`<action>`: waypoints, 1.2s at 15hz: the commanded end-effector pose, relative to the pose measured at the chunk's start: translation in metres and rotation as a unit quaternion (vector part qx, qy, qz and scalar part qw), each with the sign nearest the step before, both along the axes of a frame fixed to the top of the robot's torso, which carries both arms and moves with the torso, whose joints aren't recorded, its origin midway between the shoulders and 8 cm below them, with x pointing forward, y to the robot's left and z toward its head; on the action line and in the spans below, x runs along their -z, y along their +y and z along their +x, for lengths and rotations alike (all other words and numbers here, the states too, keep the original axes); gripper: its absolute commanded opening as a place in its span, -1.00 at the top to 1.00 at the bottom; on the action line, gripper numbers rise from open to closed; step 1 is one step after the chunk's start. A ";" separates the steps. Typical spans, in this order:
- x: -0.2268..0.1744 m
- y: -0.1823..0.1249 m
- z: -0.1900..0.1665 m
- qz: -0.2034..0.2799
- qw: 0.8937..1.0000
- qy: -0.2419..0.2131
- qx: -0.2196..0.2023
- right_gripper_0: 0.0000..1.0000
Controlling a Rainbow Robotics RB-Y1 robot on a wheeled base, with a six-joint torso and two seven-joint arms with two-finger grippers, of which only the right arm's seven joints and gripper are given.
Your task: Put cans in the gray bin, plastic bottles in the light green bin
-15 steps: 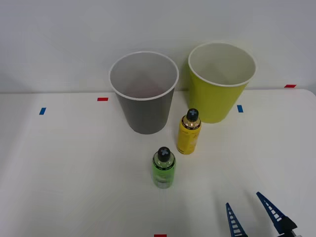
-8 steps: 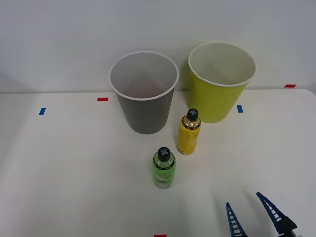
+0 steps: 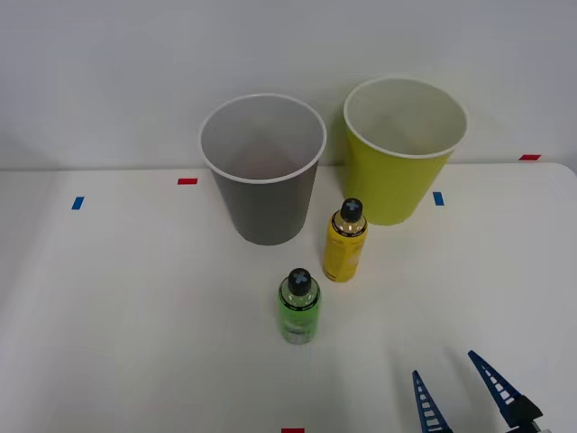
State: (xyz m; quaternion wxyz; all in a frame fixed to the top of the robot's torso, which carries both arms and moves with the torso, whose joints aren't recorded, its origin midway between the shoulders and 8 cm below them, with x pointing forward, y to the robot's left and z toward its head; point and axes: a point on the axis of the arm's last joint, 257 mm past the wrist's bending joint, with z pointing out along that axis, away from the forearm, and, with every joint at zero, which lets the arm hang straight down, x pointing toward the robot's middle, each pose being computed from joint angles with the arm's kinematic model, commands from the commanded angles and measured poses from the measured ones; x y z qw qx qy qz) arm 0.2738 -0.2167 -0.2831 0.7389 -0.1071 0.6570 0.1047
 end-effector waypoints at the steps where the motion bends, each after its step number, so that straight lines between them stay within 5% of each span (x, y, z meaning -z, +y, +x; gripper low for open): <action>1: 0.000 0.000 0.000 0.000 1.000 0.000 0.000 -0.66; 18: 0.000 0.000 0.000 0.000 1.000 0.000 0.000 -0.67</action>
